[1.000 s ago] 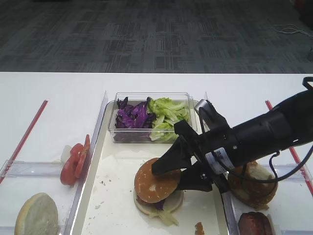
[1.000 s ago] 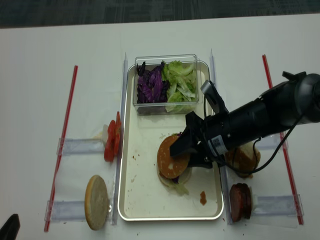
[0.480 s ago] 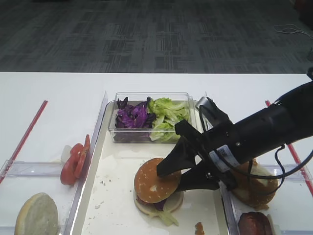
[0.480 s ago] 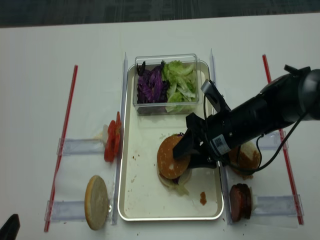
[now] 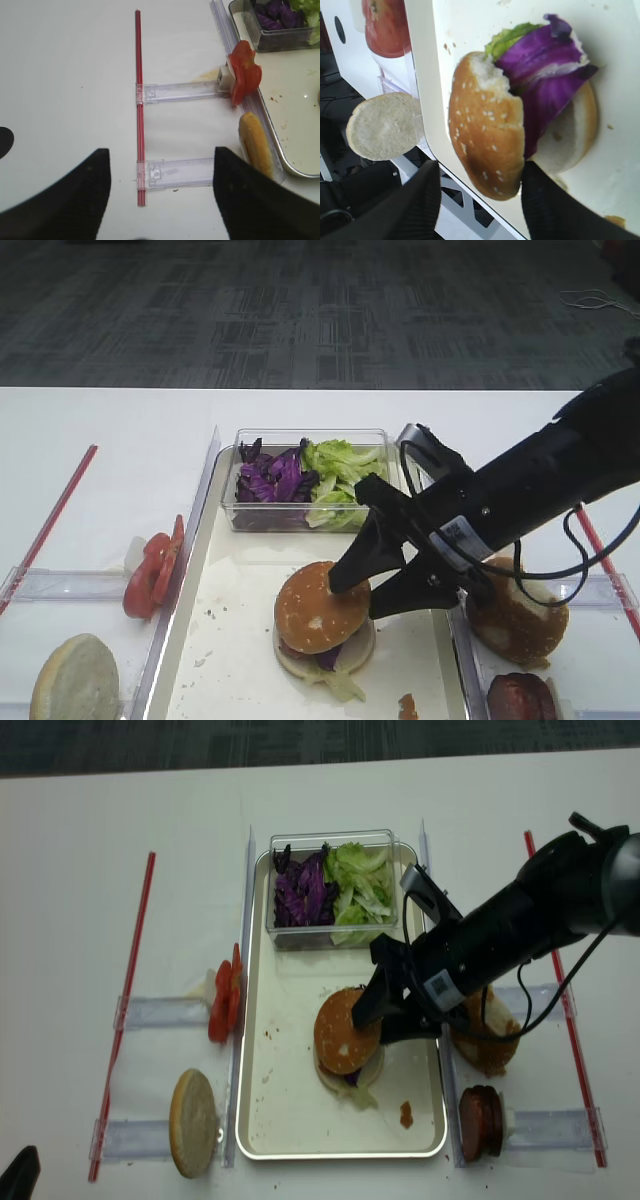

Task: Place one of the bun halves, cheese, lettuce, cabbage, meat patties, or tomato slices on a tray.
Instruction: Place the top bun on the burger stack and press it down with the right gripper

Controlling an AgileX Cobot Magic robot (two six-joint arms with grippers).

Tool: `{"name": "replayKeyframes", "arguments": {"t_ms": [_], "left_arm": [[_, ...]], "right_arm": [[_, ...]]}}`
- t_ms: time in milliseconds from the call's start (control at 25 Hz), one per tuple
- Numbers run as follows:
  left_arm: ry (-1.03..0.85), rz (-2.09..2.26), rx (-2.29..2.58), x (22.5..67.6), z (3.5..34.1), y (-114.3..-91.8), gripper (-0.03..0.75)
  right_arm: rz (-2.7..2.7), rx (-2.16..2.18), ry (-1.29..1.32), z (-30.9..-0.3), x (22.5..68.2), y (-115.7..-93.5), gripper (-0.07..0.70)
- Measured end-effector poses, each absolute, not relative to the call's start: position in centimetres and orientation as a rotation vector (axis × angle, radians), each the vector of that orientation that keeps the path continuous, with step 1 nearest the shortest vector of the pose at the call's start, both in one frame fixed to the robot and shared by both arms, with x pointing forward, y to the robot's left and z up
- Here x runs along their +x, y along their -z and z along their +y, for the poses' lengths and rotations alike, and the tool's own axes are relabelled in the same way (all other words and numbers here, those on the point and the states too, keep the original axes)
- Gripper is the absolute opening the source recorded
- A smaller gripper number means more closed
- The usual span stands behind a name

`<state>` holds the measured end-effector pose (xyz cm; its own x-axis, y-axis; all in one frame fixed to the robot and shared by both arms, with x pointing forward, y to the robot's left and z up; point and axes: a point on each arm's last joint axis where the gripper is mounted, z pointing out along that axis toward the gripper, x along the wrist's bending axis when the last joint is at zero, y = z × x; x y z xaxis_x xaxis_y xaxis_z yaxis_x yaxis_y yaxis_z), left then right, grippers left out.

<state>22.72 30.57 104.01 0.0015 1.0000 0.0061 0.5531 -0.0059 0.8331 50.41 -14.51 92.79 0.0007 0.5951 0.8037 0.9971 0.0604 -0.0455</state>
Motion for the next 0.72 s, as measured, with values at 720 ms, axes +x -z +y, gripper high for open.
{"name": "replayKeyframes", "arguments": {"t_ms": [720], "left_arm": [[-0.877,1.624,1.632,22.7,30.6,-104.0,0.422]], "right_arm": [[-1.858,-1.657,0.683,-15.1,51.8,-96.9,0.393]]}}
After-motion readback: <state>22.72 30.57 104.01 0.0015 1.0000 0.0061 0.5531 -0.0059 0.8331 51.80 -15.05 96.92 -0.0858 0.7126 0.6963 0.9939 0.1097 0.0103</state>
